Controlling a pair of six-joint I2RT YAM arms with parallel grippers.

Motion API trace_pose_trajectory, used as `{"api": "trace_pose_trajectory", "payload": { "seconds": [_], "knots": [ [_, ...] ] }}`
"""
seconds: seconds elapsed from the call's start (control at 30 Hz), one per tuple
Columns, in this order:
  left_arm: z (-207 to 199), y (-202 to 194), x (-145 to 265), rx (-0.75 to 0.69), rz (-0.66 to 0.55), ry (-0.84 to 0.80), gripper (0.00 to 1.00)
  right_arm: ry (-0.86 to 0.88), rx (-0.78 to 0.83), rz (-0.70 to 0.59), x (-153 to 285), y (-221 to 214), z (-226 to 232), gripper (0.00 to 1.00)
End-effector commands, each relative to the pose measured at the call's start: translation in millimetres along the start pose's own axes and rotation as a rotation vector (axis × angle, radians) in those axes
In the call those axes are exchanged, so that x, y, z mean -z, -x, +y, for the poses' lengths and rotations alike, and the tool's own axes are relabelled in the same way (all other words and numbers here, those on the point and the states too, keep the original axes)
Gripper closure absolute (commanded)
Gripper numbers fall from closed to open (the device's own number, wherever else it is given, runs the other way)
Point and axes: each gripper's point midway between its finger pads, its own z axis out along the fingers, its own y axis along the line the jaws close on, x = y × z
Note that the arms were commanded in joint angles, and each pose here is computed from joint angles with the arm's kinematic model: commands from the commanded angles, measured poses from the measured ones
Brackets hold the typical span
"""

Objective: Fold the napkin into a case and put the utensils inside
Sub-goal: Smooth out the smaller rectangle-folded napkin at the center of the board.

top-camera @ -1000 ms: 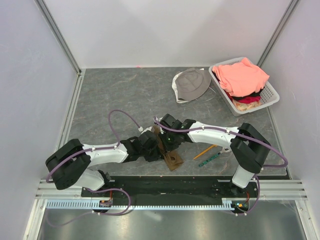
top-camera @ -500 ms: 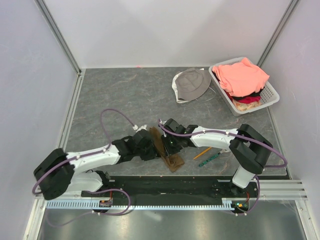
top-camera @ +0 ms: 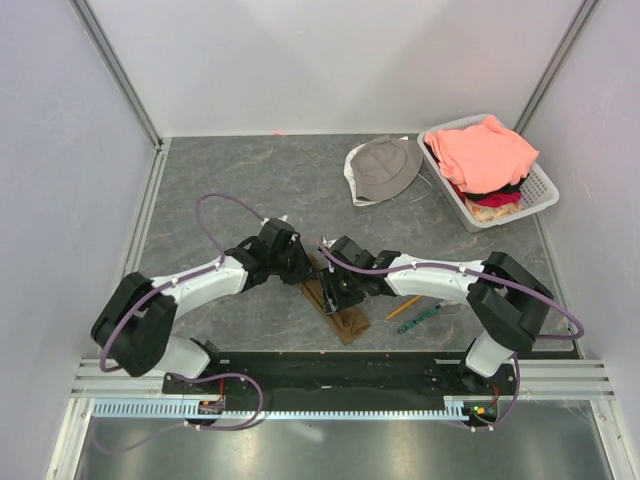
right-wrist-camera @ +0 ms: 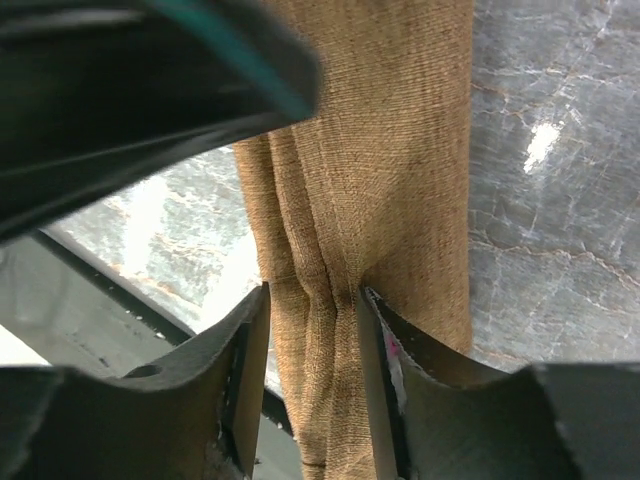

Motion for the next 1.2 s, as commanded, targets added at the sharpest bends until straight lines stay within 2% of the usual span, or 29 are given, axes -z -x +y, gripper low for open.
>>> {"api": "trace_pose_trajectory", "payload": {
  "seconds": [0.0,0.3,0.37,0.43,0.47,0.5,0.53,0.63,0.77,0.97,1.07,1.1,1.17],
  "knots": [
    [-4,-5,-15,-0.045,0.03,-0.06,0.8,0.034,-0.001,-0.076,17,21,15,0.51],
    [57,-31,-19,-0.079,0.056,0.086,0.82,0.054,-0.024,-0.1,35,19,14,0.42],
    [63,-34,-20,-0.081,0.059,0.102,0.82,0.061,-0.043,-0.074,33,4,9,0.44],
    [70,-36,-22,-0.077,0.064,0.12,0.82,0.099,-0.072,-0.082,29,-2,11,0.51],
    [72,-36,-22,-0.077,0.062,0.128,0.82,0.092,-0.085,-0.058,25,-16,4,0.56],
    [74,-37,-24,-0.076,0.065,0.136,0.82,0.093,-0.097,-0.06,23,-18,2,0.66],
    [76,-37,-24,-0.077,0.063,0.143,0.82,0.087,-0.099,-0.06,23,-22,-1,0.69],
    [74,-34,-24,-0.086,0.055,0.143,0.82,0.051,-0.098,-0.053,20,-36,-16,0.73],
    [49,-16,-14,-0.14,0.03,0.103,0.82,0.05,-0.072,-0.064,22,-32,-15,0.76],
    [-4,27,32,-0.216,-0.1,0.026,0.75,0.066,0.027,-0.126,50,-1,3,0.73],
    [-16,43,57,-0.223,-0.148,0.002,0.71,0.05,0.083,-0.14,57,15,8,0.66],
    [-8,47,63,-0.206,-0.15,0.032,0.71,0.031,0.094,-0.133,56,17,6,0.6],
    [-5,55,81,-0.194,-0.196,0.035,0.7,0.006,0.111,-0.147,58,29,7,0.55]
  ]
}}
